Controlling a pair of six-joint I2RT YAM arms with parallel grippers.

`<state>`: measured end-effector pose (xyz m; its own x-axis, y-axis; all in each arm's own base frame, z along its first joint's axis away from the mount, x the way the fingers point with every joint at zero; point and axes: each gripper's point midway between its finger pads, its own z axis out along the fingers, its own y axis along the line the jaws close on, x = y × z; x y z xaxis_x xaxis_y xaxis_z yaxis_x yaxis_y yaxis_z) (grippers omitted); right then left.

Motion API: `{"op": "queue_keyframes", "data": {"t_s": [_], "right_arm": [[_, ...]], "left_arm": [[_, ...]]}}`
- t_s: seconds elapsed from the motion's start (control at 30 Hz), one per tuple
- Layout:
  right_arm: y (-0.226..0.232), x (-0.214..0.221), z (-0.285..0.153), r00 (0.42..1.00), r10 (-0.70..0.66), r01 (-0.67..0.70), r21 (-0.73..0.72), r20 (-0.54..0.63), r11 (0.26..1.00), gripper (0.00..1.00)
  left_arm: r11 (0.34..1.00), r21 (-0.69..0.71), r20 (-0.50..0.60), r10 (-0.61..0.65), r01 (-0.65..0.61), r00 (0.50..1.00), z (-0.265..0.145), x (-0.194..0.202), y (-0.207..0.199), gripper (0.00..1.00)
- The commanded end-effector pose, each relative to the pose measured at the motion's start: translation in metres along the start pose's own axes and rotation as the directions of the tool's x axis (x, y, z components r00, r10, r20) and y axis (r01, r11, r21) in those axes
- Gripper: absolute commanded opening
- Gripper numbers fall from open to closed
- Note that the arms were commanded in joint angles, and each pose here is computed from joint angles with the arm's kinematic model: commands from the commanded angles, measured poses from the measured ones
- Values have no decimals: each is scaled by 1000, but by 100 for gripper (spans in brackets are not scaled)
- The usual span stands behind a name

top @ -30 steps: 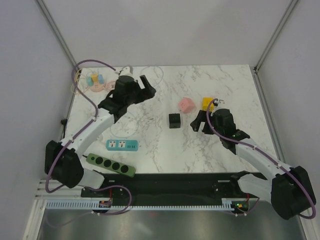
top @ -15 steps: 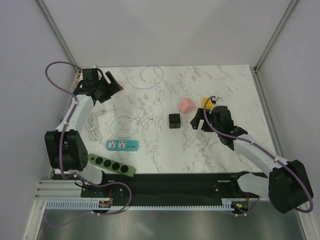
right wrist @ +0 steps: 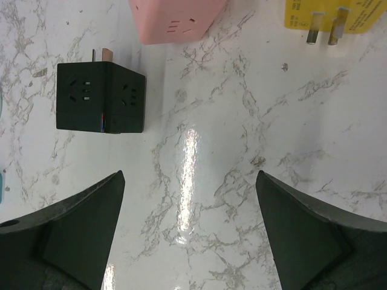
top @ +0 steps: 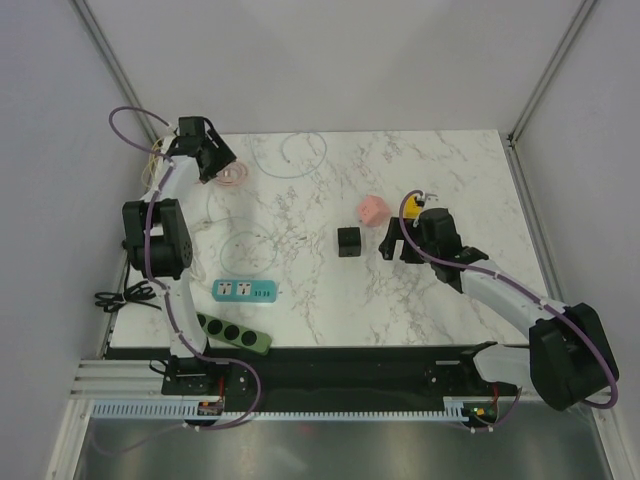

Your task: Pull the plug off the socket

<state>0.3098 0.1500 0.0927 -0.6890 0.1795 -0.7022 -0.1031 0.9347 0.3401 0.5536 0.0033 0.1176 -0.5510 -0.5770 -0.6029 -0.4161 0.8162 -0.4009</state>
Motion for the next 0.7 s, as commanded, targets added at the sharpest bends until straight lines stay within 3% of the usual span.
{"op": "queue_keyframes", "data": {"t_s": [0.0, 0.1, 0.2, 0.37, 0.67], "right_arm": [[5, -17, 2, 999, -17, 17, -17, 47, 1000, 98], [5, -14, 5, 999, -21, 21, -16, 42, 1000, 98], [-1, -17, 6, 998, -19, 18, 11, 60, 1000, 98], [-1, -16, 9, 998, -19, 18, 10, 53, 1000, 98], [-2, -16, 10, 998, -22, 22, 12, 50, 1000, 98]], "left_arm": [[998, -39, 107, -38, 43, 993, 19, -33, -3, 75], [996, -60, 109, -65, 71, 992, 32, -32, 1, 87], [991, -86, 114, -89, 99, 989, 41, -30, 7, 92], [988, -105, 95, -103, 113, 990, 57, -23, 11, 92], [992, -71, 15, -103, 104, 995, 84, -4, 9, 83]]}}
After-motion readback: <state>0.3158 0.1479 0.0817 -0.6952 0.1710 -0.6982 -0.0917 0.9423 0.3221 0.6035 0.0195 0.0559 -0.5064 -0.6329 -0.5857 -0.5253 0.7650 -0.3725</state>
